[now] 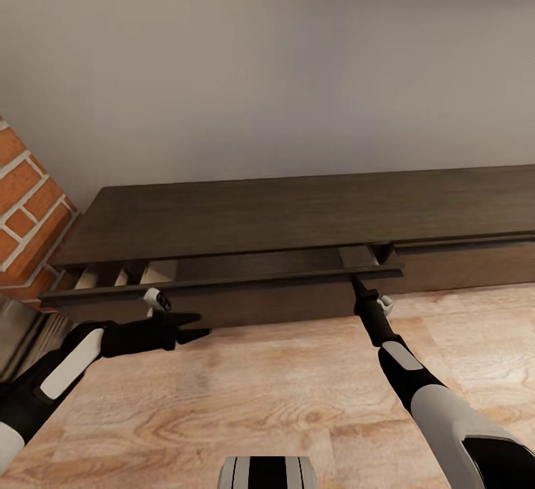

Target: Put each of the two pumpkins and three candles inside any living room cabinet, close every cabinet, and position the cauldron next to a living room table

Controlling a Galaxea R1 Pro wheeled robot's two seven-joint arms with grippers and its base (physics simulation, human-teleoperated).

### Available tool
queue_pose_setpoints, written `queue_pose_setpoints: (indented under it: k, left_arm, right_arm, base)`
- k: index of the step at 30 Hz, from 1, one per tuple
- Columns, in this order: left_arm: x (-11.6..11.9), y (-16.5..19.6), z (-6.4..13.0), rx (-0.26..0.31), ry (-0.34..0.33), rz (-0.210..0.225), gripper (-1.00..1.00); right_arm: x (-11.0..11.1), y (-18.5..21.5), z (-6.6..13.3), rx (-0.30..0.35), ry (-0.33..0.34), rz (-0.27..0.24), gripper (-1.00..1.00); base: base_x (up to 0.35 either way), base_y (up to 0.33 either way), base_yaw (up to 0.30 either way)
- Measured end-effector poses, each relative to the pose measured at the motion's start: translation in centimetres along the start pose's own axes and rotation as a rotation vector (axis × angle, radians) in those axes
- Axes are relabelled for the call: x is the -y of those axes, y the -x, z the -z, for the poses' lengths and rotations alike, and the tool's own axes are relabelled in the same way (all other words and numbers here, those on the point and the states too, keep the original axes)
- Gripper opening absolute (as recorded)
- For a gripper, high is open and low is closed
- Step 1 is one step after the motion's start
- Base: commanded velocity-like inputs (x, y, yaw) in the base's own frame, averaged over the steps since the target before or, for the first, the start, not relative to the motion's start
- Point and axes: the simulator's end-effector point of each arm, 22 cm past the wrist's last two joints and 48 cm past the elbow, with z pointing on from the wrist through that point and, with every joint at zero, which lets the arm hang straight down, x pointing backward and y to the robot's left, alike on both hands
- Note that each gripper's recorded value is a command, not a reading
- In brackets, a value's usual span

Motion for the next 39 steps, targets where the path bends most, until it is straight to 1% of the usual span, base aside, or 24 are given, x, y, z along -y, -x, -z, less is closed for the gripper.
queue_pose_setpoints:
  k: [2,6,9,13,27,35,39]
  left_arm:
    - [0.9,-0.4,-0.7,-0.019,-0.016,-0.02,1.0]
    - [1.3,-0.5,-0.9,-0.027,-0.024,-0.029,1.0]
    - [1.4,-0.5,-1.0,-0.025,-0.03,-0.029,1.0]
    - [1.7,-0.3,-0.9,-0.018,-0.041,-0.026,1.0]
    - [1.7,-0.2,-0.9,-0.016,-0.042,-0.026,1.0]
    - [1.8,-0.2,-0.9,-0.015,-0.043,-0.026,1.0]
    - [1.8,-0.2,-0.9,-0.014,-0.043,-0.026,1.0]
  right_arm:
    - [0.0,0.0,0.0,0.0,0.0,-0.001,-1.0]
    - [0.0,0.0,0.0,0.0,0.0,-0.001,-1.0]
    - [0.1,0.2,0.0,0.005,-0.001,-0.005,-1.0]
    - [0.0,0.2,0.0,0.008,-0.001,-0.007,-1.0]
    - [0.1,0.6,0.0,0.02,-0.004,-0.017,-1.0]
    - [0.1,0.7,0.0,0.021,-0.004,-0.02,-1.0]
    - [0.1,0.8,0.0,0.024,-0.004,-0.023,-1.0]
  base:
    - [0.0,0.0,0.0]
    - [-0.049,0.0,0.0]
    - [-0.234,0.0,0.0]
    - [-0.062,0.0,0.0]
    - [-0.144,0.0,0.0]
    - [-0.029,0.0,0.0]
    - [-0.183,0.0,0.0]
